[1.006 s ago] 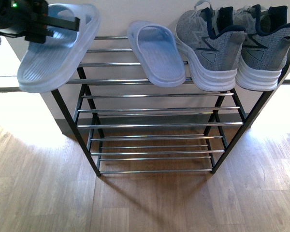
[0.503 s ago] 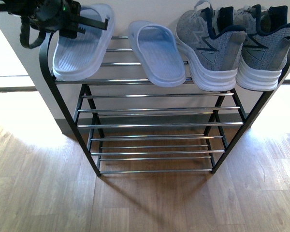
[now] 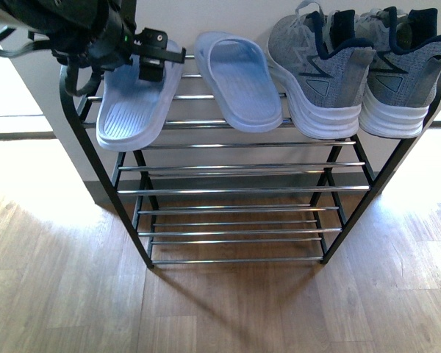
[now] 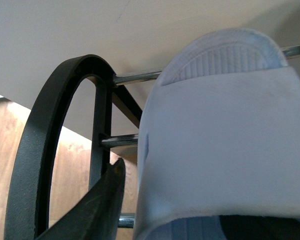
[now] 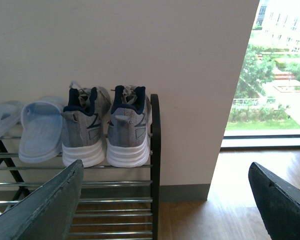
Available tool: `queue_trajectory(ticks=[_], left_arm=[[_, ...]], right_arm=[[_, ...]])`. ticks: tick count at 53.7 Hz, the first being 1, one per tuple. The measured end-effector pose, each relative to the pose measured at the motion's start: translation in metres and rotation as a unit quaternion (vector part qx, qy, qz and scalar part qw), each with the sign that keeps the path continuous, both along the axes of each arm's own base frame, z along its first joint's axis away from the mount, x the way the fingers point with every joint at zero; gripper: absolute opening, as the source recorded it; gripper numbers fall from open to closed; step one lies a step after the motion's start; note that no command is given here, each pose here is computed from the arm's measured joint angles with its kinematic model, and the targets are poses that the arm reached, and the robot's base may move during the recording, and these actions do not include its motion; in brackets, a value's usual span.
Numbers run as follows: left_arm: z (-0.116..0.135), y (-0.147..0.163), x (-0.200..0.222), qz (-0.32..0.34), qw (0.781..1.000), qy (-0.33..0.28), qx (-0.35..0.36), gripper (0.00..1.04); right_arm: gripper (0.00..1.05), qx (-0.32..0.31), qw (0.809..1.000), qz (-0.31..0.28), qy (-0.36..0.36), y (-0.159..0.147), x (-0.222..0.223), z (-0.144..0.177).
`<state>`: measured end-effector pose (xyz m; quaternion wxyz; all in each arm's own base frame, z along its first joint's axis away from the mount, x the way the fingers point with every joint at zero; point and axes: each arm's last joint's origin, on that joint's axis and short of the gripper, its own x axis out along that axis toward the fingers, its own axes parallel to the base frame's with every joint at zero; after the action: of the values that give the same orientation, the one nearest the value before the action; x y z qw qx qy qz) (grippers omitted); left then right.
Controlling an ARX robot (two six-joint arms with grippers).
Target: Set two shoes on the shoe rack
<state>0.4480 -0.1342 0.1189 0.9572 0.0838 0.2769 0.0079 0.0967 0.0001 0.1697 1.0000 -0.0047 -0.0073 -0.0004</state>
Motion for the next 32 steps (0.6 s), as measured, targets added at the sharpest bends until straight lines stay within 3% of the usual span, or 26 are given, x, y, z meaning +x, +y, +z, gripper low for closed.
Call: queue_trajectory(ticks=[7,11,15,17,22,26,32], left_arm=[[0.034,0.001,-0.011,-0.004,0.999,-0.008,-0.046,0.78],[0.071,0.005,-0.032,0.004,0.996,-0.031,-0.082,0.92],[0.094,0.009,-0.051,0.019,0.994,-0.055,-0.098,0.97],[0.107,0.013,-0.063,0.025,0.99,-0.086,-0.105,0.93],[0.122,0.027,-0.089,-0.004,0.964,-0.237,-0.117,0.76],[0.112,0.041,-0.106,-0.009,0.956,-0.273,-0.11,0.65],[0.091,0.063,-0.134,-0.005,0.956,-0.276,-0.097,0.47]], right_arm=[[0.96,0.0,1.0,0.0,0.0,0.0,0.0,0.0],[0.96,0.0,1.0,0.0,0.0,0.0,0.0,0.0],[0.96,0.0,1.0,0.0,0.0,0.0,0.0,0.0],[0.96,0.0,1.0,0.0,0.0,0.0,0.0,0.0],[0.96,0.0,1.0,0.0,0.0,0.0,0.0,0.0],[0.96,0.0,1.0,0.0,0.0,0.0,0.0,0.0],[0.96,0.0,1.0,0.0,0.0,0.0,0.0,0.0]])
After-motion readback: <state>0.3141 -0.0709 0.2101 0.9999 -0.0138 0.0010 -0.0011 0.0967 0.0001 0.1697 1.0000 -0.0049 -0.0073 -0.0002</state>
